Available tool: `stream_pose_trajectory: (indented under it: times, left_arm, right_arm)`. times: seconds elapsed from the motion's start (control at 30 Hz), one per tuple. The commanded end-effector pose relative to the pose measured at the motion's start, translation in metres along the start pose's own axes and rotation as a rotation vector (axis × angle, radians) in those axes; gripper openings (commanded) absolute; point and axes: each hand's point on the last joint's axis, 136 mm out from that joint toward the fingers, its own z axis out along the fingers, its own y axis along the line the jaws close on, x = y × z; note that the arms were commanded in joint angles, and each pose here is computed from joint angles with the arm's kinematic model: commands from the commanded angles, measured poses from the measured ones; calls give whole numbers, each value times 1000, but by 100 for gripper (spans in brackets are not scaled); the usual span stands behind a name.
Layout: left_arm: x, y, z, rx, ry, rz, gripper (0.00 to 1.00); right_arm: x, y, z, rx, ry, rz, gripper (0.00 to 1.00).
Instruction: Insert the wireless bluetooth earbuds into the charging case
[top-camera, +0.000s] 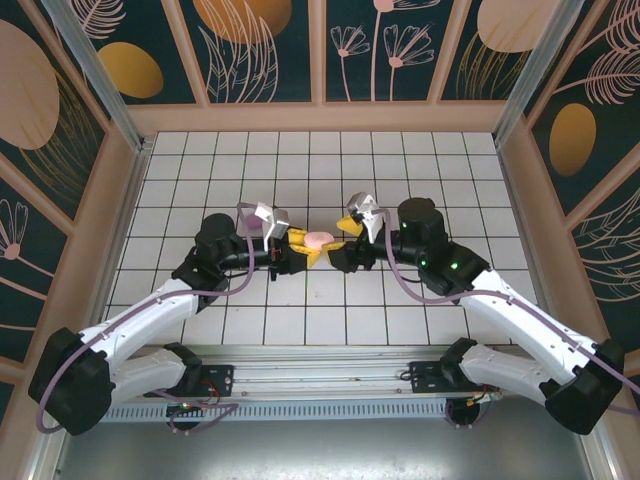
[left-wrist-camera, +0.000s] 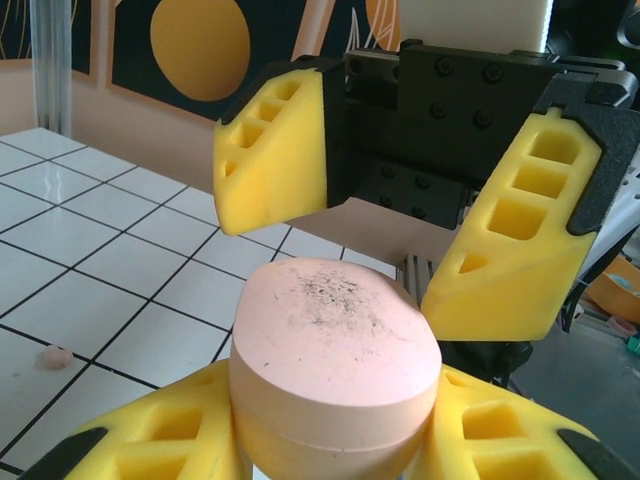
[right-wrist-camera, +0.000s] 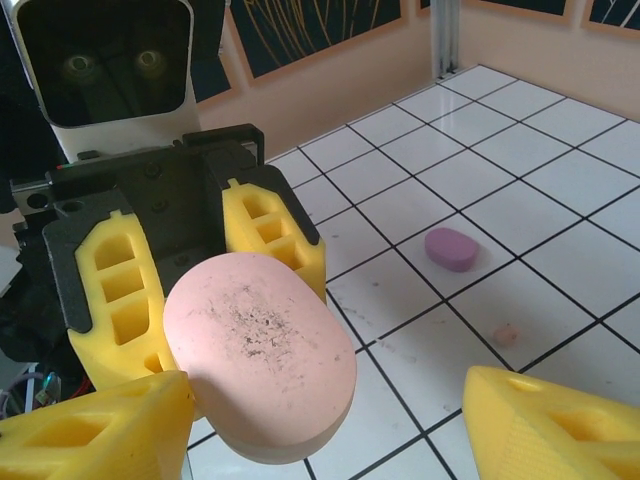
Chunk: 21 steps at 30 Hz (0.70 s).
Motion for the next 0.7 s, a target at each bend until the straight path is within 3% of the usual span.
stream_pose_trajectory:
  times: [0.0,0.67]
  left_arm:
    - [-10,-15,0,68,-15,28,21]
    - [-10,-23,-3,100,-24,41,21]
  right_arm:
    - [-18,-10,2,56,-37,-1,71]
    - [-29,-48,6,199,-77,118,70]
